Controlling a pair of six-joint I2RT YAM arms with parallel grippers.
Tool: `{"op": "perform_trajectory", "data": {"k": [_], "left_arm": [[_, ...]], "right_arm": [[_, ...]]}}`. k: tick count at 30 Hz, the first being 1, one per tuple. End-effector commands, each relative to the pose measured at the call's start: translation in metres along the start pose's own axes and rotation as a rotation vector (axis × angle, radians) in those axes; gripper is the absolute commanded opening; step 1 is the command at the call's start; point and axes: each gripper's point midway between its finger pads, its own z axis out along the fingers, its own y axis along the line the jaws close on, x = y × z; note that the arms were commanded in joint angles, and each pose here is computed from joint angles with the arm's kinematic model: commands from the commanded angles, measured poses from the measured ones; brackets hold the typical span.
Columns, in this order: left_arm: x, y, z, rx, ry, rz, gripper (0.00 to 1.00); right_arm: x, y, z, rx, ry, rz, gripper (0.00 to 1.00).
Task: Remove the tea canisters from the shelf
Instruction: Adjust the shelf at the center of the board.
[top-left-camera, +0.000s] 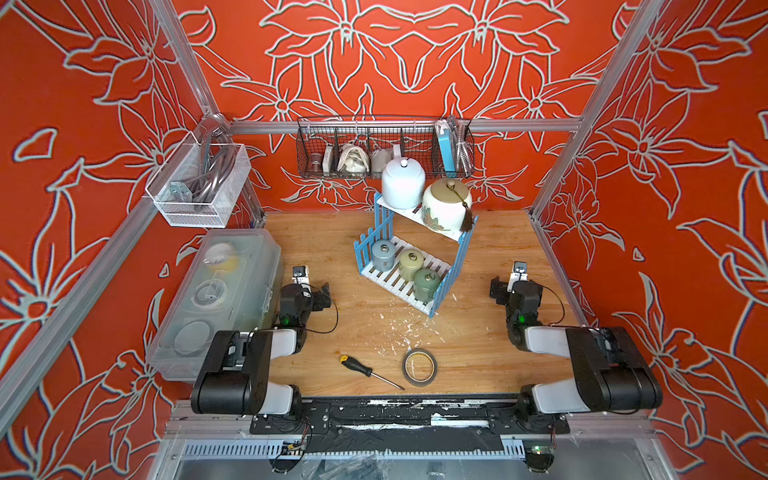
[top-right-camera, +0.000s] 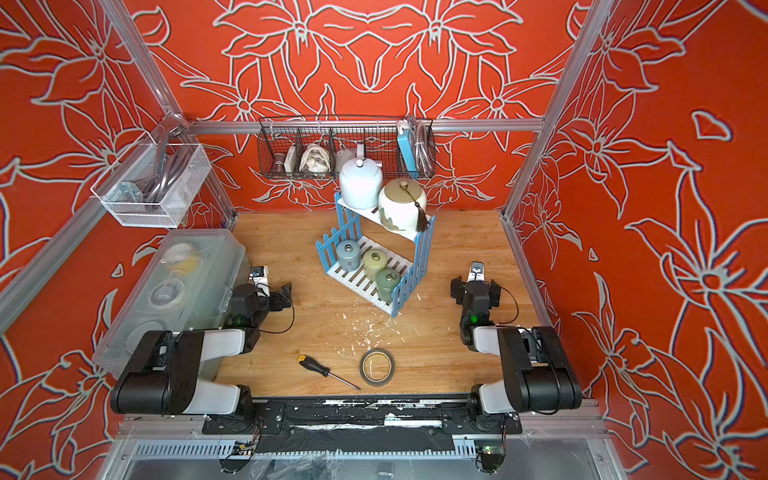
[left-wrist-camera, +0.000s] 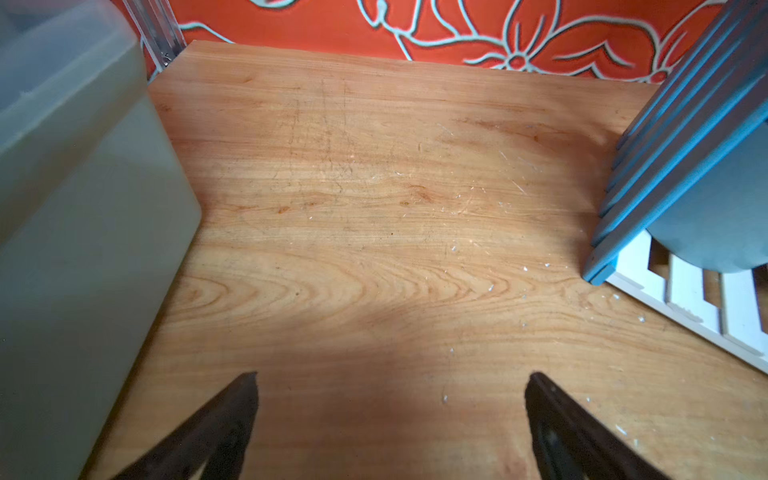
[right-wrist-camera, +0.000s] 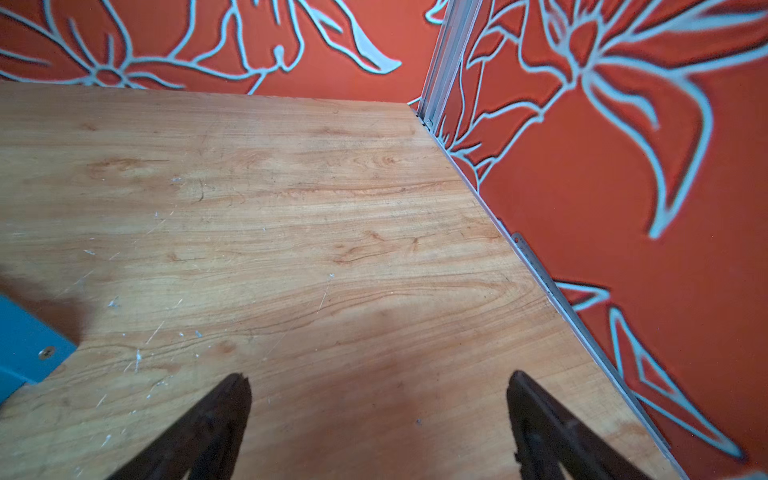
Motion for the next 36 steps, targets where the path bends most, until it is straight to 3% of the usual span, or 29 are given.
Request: {"op": "perform_trajectory", "data": {"k": [1, 23, 27, 31, 36], "left_arm": [[-0.009, -0.001, 0.001, -0.001, -0.020, 0.011, 0.99], [-0.009, -0.002, 0.001, 0.000, -0.020, 0.012, 0.99], [-0.017, -0.004, -0.005, 0.010, -0.023, 0.016, 0.99], [-0.032, -0.020, -0.016, 0.088, 0.041, 0.065, 0.99], [-0.053, -0.036, -0.039, 0.169, 0.128, 0.084, 0.99]], "right_arm": [[0.000, 0.001, -0.001, -0.002, 0.000, -0.010, 0.99], [0.001, 0.000, 0.000, -0.044, 0.003, 0.012, 0.99], [-0.012, -0.005, -0.007, -0.030, -0.008, 0.015, 0.99], [-0.027, -0.022, -0.022, 0.035, 0.066, 0.065, 0.99], [-0.055, -0.026, -0.051, -0.012, 0.047, 0.147, 0.99]]}}
